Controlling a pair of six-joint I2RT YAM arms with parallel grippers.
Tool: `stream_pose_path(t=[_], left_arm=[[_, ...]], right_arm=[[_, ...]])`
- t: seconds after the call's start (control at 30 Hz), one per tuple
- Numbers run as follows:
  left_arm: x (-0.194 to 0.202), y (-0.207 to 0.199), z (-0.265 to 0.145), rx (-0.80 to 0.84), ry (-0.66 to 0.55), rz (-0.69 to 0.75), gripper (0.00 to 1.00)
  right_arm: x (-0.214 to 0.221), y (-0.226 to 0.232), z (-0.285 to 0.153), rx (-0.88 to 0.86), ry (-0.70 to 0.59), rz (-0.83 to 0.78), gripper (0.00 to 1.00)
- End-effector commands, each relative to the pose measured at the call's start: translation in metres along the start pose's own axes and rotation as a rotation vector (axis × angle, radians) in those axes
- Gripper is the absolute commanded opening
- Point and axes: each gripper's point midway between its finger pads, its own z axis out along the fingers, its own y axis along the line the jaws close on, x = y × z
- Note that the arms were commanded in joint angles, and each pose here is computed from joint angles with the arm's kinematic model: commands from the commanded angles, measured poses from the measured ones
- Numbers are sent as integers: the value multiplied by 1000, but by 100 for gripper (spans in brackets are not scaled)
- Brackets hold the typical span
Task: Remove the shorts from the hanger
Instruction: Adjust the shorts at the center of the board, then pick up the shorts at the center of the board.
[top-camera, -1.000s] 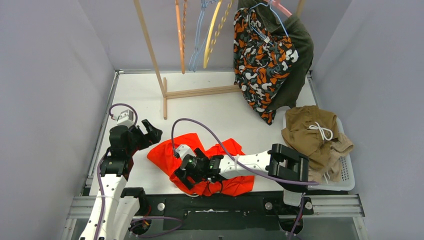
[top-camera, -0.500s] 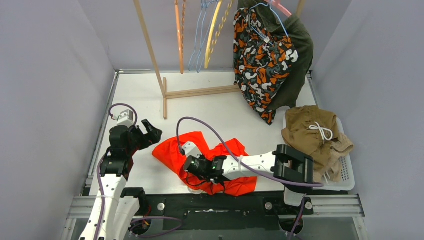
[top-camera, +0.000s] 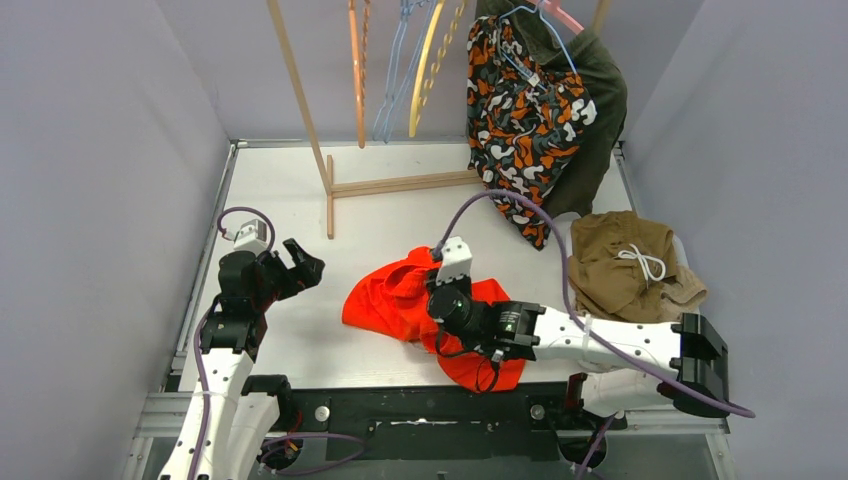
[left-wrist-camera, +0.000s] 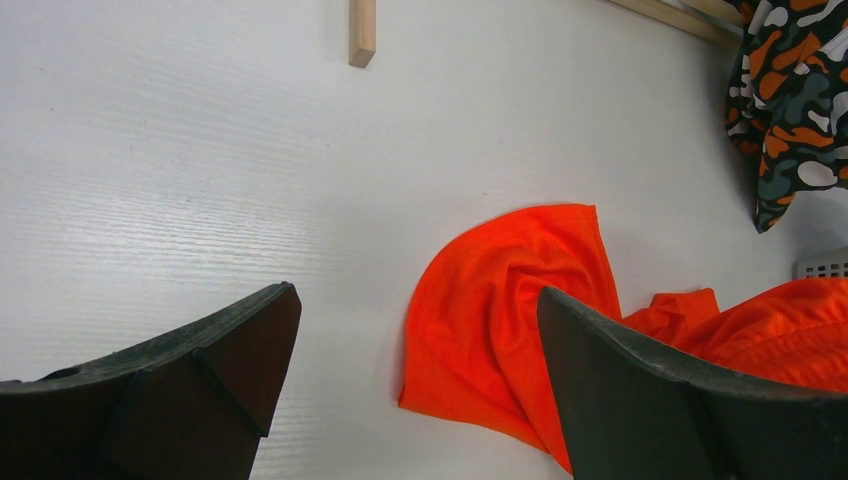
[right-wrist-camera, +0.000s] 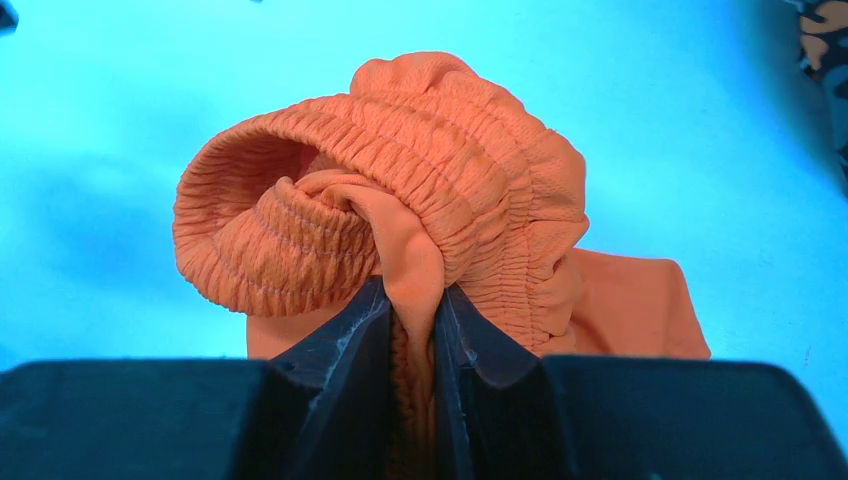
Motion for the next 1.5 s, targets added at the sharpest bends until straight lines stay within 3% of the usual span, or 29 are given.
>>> stream_pose_path(t=[0.0,0.13,0.2,0.3,0.47,0.53,0.67,0.83,0.97,1.17,1.33,1.47], left_arm=[[-17,-7,-2,25,-62,18,90],[-17,-6,-2,23,-63,18,90],[-17,-6,-2,22,-61,18,90],[-17,-7,-1,25,-60,18,90],[-16,-8,0,32,-57,18,90],[-15,-8,0,33,-54,18,90],[-15,-7,0,31,-54,18,90],[-15,-7,0,28,-53,17,90],[-14,-7,0,28,-50,19,90],[-14,-7,1,28,-49,20,90],[-13,-8,1,37,-47,19,90],[-13,-8,1,41,-43,22,90]], right_arm=[[-36,-26,7,57,-50,283,0],[-23,-39,23,25,29,398,10],[-3,-40,27,36,88,390,28],[35,-48,28,101,203,366,42],[81,-68,23,236,345,311,88],[87,-71,23,260,370,292,99],[89,-67,30,278,382,304,98],[101,-34,56,151,418,341,98],[137,-40,73,211,484,314,98],[182,-62,68,426,596,62,98],[160,-64,68,489,513,13,60],[119,-58,72,398,400,108,13]])
